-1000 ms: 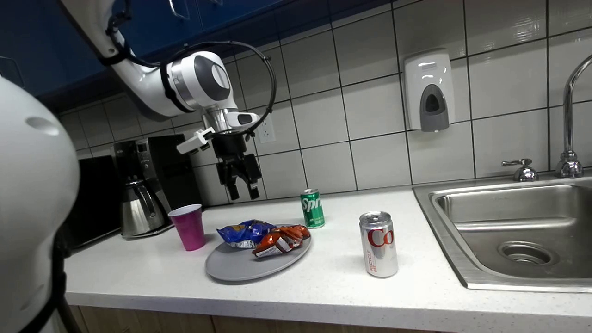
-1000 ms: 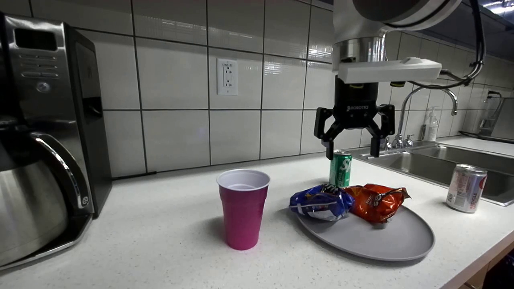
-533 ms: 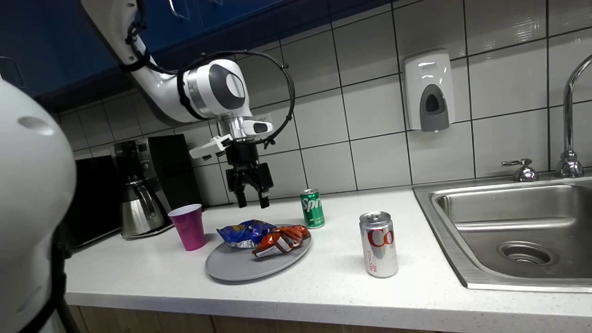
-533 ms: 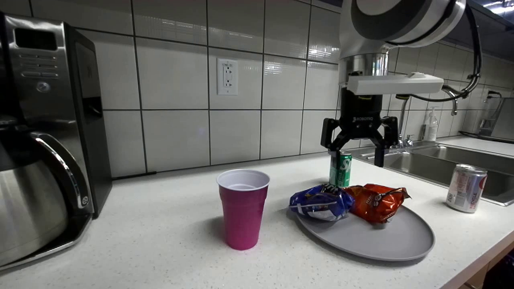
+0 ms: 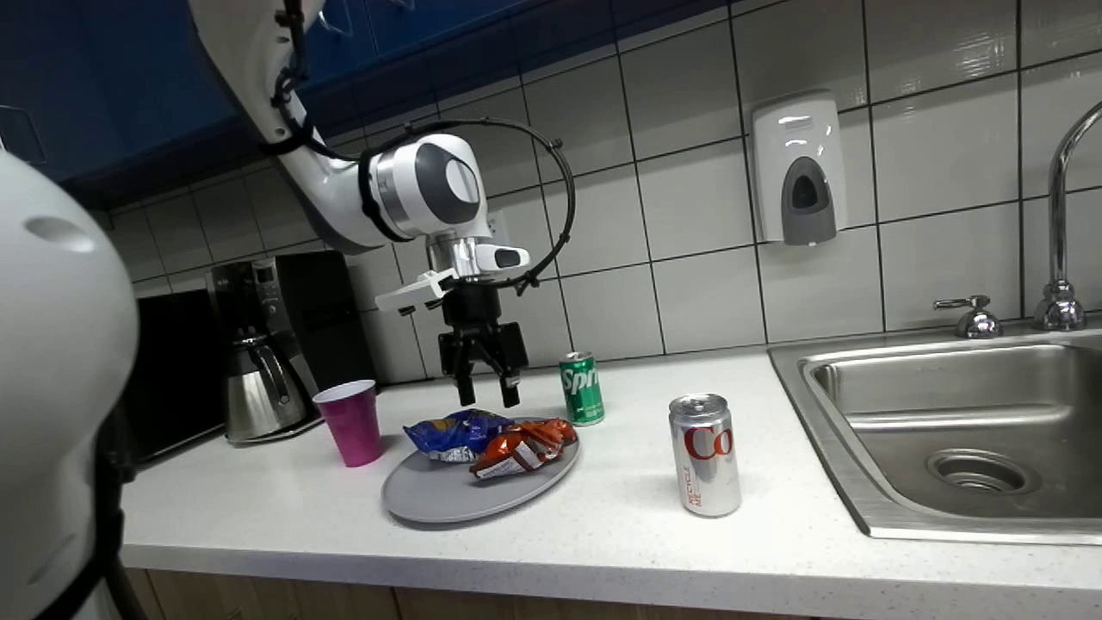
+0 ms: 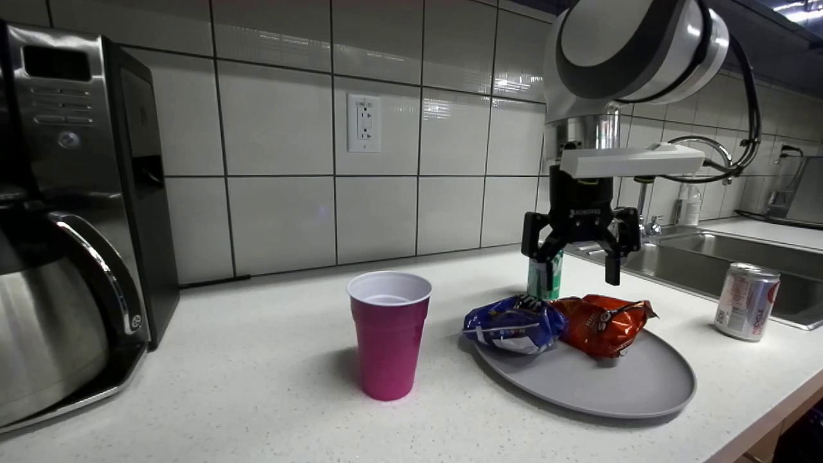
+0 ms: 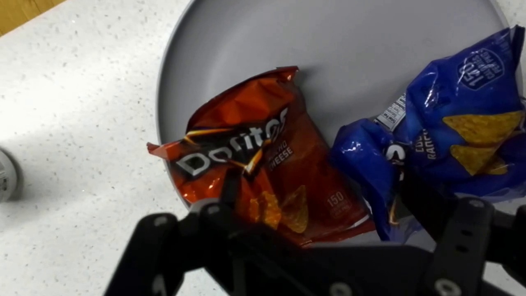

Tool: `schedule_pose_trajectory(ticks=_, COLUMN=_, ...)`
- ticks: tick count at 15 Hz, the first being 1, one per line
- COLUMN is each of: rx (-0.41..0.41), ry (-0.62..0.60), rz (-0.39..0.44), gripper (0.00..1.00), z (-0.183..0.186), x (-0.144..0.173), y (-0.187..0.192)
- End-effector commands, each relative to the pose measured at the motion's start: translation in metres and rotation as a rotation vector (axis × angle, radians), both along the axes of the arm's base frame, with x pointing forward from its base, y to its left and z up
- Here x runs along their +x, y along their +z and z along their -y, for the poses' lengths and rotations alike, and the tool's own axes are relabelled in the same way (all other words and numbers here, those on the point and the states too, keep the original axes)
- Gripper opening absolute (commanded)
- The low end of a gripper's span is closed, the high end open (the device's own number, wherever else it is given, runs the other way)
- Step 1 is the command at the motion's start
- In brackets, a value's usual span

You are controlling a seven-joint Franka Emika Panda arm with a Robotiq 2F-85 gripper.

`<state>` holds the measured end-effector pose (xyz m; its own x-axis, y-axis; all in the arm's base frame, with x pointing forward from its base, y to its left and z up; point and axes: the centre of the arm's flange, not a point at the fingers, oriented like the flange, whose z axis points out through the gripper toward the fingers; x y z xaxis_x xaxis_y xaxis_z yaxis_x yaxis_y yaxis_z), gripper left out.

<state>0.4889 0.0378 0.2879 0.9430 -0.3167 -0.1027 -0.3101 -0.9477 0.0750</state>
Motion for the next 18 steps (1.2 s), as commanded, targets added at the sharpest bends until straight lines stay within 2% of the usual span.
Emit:
schedule_pose_trajectory(ticks=1, rx=0.012, ry=0.014, rz=-0.01, gripper=1.0, z=0.009, x=0.015, y=-0.008)
schedule_pose_trajectory(ticks=11, rx=0.01, ry=-0.002, rz=-0.041, gripper=1.0, z=0.019, x=0.026, y=-0.029)
schedule_pose_trajectory(ticks=18, rx=0.008, ry=-0.02, rz=-0.036, gripper=1.0, z=0.023, x=0.023, y=-0.029)
